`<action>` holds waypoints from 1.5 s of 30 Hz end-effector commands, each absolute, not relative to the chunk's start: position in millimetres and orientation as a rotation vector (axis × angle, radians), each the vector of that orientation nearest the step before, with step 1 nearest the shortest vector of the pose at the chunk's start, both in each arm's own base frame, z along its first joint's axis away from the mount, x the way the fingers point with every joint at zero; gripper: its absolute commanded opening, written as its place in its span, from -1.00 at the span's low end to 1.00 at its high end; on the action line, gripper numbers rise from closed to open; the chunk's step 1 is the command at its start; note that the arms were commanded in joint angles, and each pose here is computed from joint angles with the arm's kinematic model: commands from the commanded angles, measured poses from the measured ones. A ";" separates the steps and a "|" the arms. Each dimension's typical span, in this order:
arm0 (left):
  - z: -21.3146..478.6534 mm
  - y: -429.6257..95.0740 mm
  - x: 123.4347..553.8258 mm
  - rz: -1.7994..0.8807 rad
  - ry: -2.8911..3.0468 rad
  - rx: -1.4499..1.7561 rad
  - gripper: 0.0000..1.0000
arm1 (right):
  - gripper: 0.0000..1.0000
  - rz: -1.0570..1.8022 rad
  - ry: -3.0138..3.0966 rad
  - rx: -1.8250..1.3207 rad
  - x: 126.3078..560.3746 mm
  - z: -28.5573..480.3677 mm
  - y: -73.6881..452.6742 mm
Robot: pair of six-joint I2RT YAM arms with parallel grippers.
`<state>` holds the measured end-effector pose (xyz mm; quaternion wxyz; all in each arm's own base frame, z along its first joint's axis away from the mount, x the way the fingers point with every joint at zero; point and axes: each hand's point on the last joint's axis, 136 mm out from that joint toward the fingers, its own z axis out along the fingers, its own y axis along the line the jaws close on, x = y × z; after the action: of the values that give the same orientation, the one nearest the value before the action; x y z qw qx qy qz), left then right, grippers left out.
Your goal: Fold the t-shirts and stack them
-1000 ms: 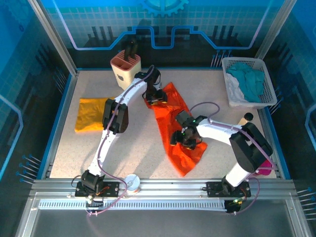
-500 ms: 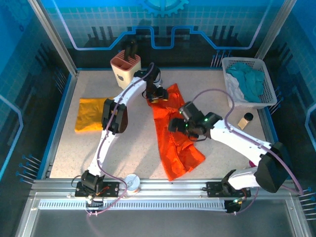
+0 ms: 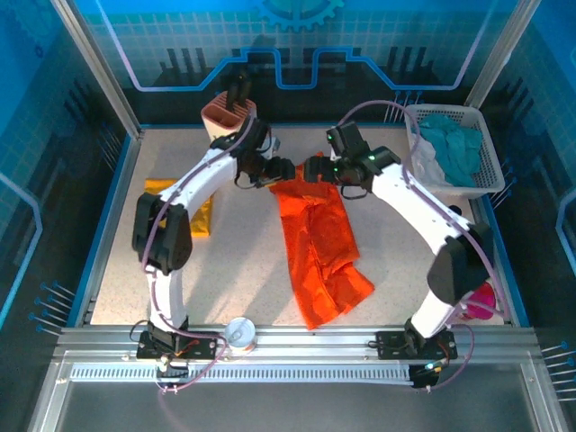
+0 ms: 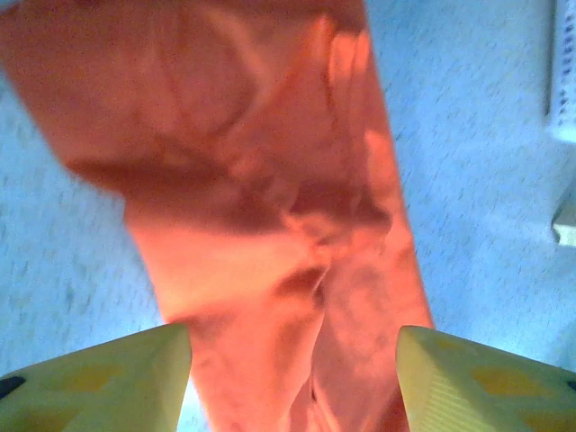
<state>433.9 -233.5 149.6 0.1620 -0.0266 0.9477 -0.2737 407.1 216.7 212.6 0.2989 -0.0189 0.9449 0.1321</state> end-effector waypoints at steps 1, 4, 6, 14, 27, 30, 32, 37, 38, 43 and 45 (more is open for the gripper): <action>152.7 -227.0 421.8 -0.840 2.625 -0.148 0.27 | 0.88 0.284 2.614 -0.193 411.8 187.1 221.2; 147.7 -211.3 398.5 -0.789 2.622 -0.168 0.40 | 0.89 0.265 2.666 -0.232 423.7 167.6 228.1; 147.4 -201.8 385.2 -0.761 2.612 -0.180 0.70 | 0.89 0.279 2.710 -0.265 426.3 153.4 236.3; 144.2 -173.0 332.3 -0.713 2.619 -0.284 0.99 | 0.84 0.242 2.843 -0.275 431.6 98.1 243.3; 119.8 -163.0 290.1 -0.749 2.649 -0.391 0.98 | 0.51 0.176 2.933 -0.186 458.6 33.7 251.2; 117.9 -165.6 288.1 -0.755 2.656 -0.395 0.99 | 0.40 0.140 2.943 -0.097 473.3 22.2 244.0; 116.3 -168.6 287.5 -0.764 2.663 -0.393 0.99 | 0.33 0.117 2.937 -0.025 484.7 16.8 237.5; 109.6 -176.9 286.2 -0.772 2.689 -0.378 0.99 | 0.35 0.133 2.891 0.177 514.3 15.2 224.0; 108.5 -178.4 286.4 -0.774 2.693 -0.378 0.99 | 0.37 0.169 2.879 0.210 519.2 16.9 224.7; 100.2 -185.6 285.8 -0.778 2.718 -0.356 0.99 | 0.46 0.243 2.770 0.302 550.0 31.2 218.8; 97.1 -188.0 285.0 -0.784 2.730 -0.356 0.99 | 0.53 0.285 2.733 0.278 559.8 40.8 220.6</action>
<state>288.4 -181.8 104.0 0.1544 -0.1249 0.9438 -0.2642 543.2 218.4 34.3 0.1655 0.0854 0.9791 0.0823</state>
